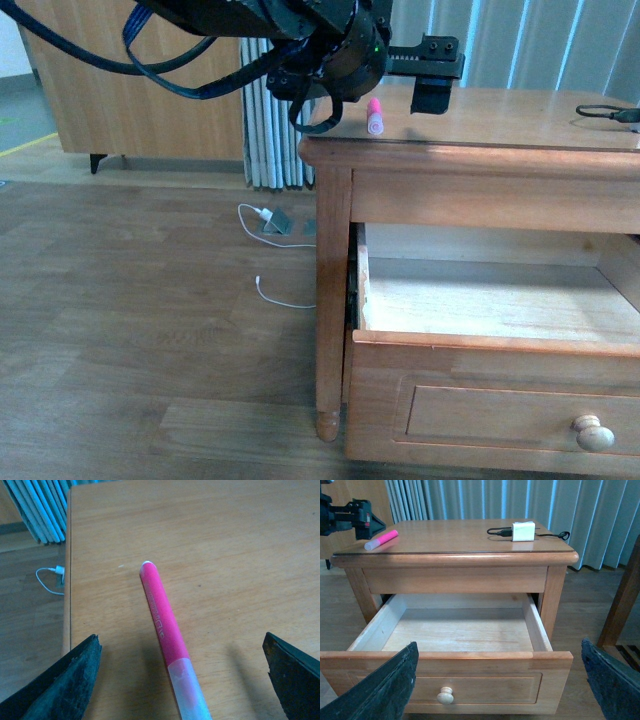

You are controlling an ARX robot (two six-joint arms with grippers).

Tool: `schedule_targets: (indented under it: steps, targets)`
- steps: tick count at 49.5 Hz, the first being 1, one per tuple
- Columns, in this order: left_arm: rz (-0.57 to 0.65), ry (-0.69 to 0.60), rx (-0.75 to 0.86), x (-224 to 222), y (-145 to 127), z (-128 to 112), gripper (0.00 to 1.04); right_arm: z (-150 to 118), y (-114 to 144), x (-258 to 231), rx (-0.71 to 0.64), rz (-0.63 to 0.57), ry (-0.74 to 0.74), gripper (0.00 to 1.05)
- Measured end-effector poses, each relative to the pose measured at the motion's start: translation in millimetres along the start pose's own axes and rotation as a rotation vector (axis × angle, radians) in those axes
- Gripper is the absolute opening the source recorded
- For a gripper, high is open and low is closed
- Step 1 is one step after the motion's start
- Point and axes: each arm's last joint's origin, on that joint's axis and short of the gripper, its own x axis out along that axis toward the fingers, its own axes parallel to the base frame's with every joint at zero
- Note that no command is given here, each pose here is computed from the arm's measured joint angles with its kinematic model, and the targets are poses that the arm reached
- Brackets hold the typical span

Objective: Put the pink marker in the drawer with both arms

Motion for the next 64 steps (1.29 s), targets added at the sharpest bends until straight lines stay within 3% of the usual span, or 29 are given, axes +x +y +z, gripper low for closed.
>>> schedule_targets:
  steps: [13,29,45,54,57,64]
  targets:
    - [0.006,0.094,0.0,22,-8,-13,0.99,0,0,0,0.0,0.0,0.0,0.96]
    - [0.009,0.15,0.016,26,-9,-6,0.98,0,0,0,0.0,0.0,0.0,0.96]
    - [0.008,0.173,0.039,25,-12,-6,0.51,0,0,0,0.0,0.0,0.0,0.96]
    - [0.011,0.178,0.051,26,-11,-4,0.2,0,0,0,0.0,0.0,0.0,0.96]
    - [0.009,0.179,0.05,26,-10,-5,0.15,0,0,0,0.0,0.0,0.0,0.96]
    - [0.01,0.168,0.044,24,-8,-6,0.14,0,0,0,0.0,0.0,0.0,0.96]
